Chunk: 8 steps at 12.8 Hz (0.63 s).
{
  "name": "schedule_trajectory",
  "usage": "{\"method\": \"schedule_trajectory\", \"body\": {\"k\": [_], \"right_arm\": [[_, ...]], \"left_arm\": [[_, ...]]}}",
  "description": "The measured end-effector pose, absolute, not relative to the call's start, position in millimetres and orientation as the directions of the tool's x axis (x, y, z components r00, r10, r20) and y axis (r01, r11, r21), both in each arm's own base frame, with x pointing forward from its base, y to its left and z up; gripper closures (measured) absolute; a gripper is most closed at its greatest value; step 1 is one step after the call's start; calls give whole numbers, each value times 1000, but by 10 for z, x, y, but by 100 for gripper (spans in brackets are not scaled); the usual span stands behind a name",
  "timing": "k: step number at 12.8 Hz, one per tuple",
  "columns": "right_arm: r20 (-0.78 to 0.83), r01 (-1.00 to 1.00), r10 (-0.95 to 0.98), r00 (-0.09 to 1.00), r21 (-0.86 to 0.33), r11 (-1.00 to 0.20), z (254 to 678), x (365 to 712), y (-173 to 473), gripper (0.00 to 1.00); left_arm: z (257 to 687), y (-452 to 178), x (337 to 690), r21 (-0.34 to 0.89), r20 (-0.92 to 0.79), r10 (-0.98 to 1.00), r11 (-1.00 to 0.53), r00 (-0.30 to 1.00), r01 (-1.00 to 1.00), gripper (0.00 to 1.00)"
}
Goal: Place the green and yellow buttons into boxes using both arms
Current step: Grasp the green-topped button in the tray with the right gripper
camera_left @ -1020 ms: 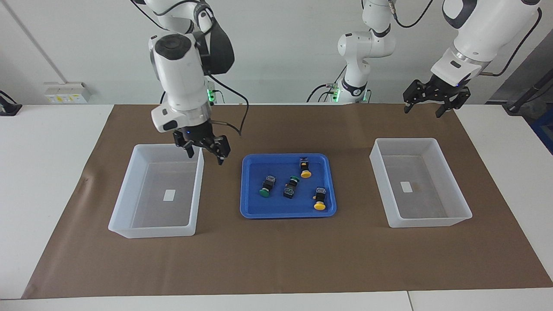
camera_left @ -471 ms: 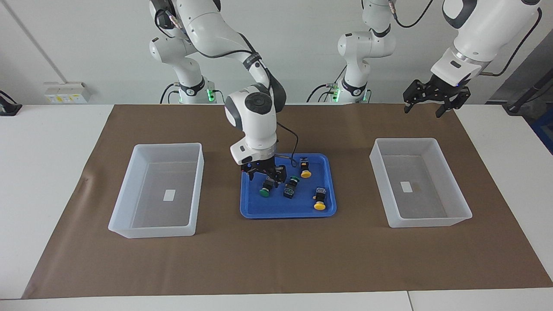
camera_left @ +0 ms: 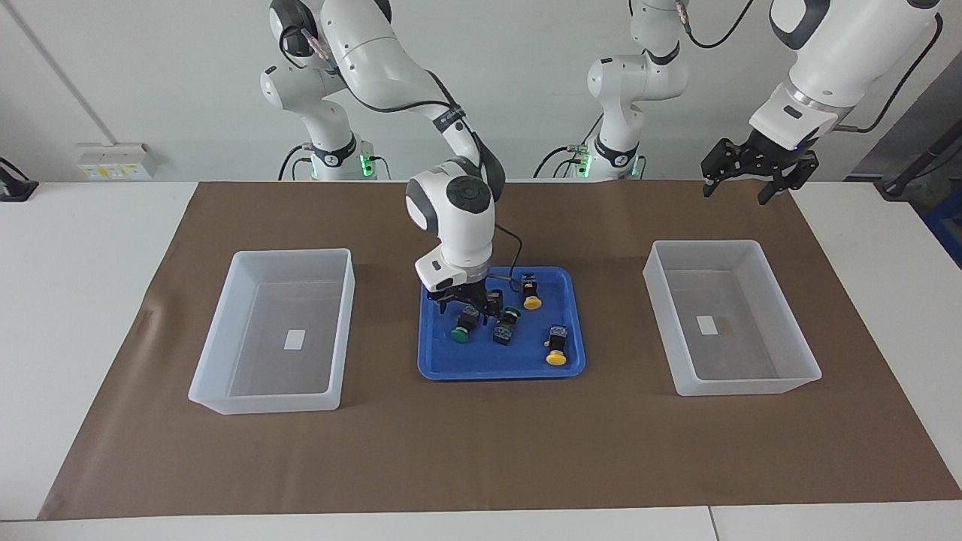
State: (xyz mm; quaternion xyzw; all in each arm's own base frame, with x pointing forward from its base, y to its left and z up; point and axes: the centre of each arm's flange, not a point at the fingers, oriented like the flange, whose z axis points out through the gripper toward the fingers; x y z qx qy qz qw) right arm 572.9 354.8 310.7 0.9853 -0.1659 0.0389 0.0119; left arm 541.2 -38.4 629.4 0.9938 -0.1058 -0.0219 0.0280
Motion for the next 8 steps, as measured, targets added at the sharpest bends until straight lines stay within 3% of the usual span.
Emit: {"method": "schedule_trajectory", "body": {"k": [5,8], "right_arm": [[93,-324,-323,942,-7,-946,3046,5702,3549,0],[87,-324,-322,943,0,-946,2995,5676,3532,37]], "left_arm": [[6293,-384,5412,60,-38,-211,-976,977,-209,0],[6293,-384,5411,60,-38,-211,-976,977,-209,0]]}}
